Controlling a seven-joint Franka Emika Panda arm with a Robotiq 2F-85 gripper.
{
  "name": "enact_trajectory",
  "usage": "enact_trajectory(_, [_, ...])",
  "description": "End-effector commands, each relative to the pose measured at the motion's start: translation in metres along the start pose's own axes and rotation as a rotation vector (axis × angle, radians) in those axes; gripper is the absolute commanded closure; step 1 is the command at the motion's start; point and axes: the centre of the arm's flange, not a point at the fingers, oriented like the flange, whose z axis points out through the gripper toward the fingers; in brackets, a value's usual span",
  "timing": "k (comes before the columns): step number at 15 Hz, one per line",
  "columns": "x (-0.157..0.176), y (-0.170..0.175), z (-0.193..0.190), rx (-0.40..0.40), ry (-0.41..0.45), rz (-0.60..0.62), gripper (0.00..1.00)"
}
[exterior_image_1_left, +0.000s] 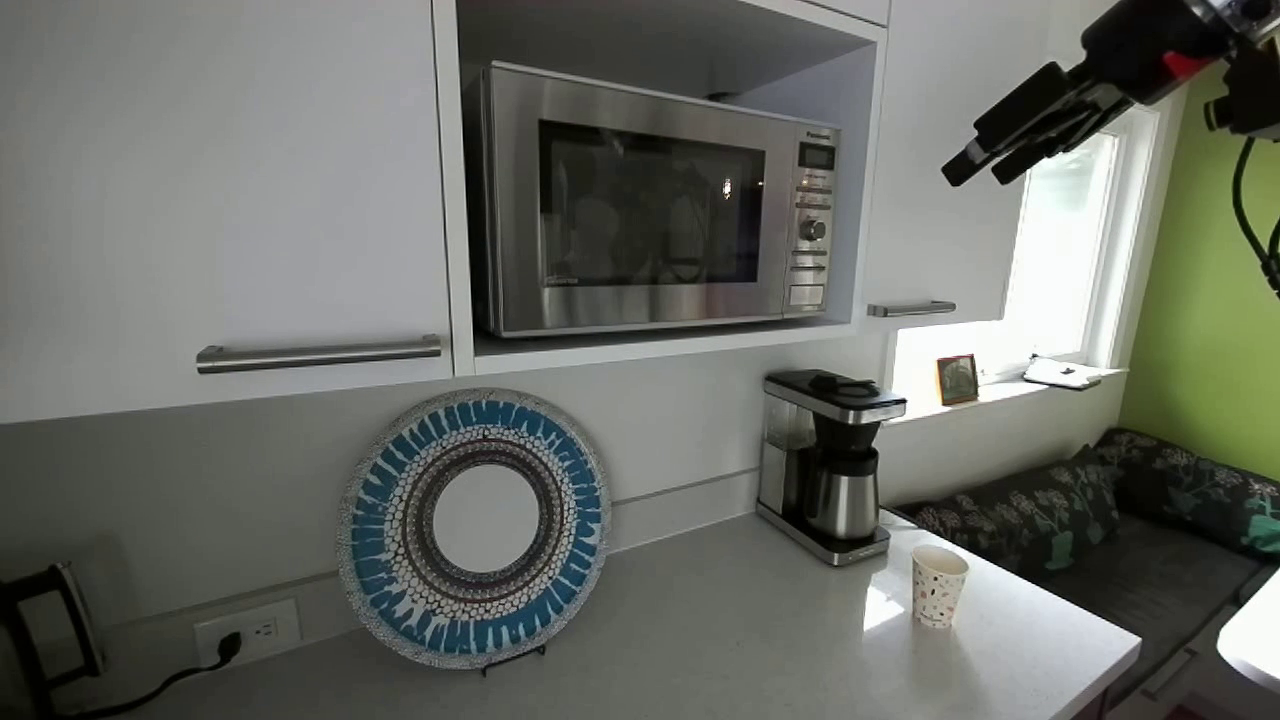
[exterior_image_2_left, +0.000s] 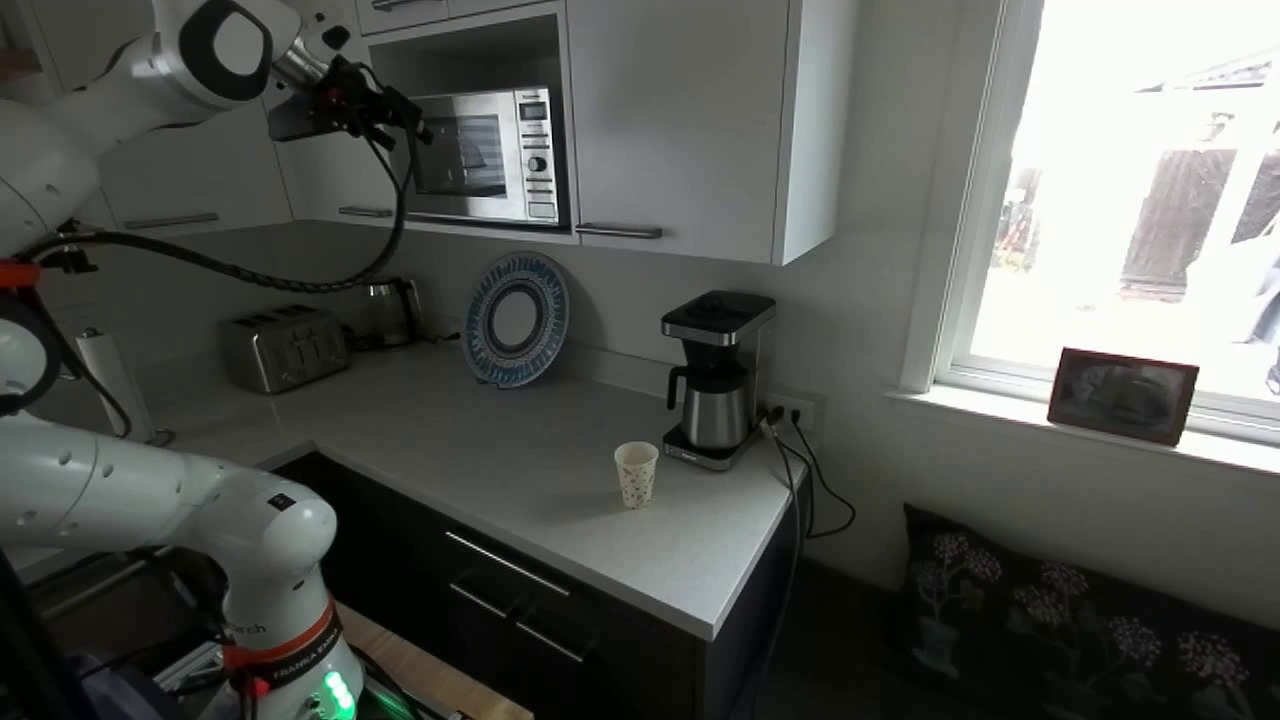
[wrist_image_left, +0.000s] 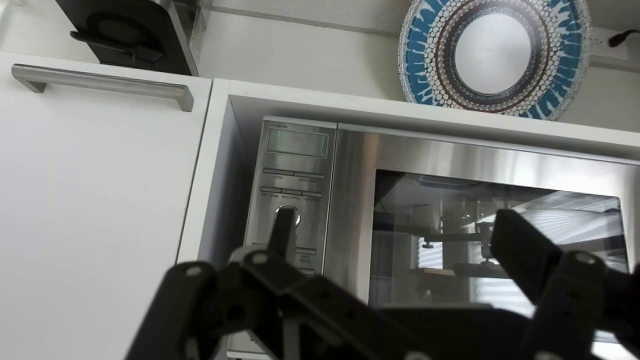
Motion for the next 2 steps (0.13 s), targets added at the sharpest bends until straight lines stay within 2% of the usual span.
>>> enact_trajectory(1, [0.0,0.0,0.0,0.0,0.0,0.0,0.0])
enact_trajectory(2, [0.0,0.0,0.0,0.0,0.0,0.0,0.0])
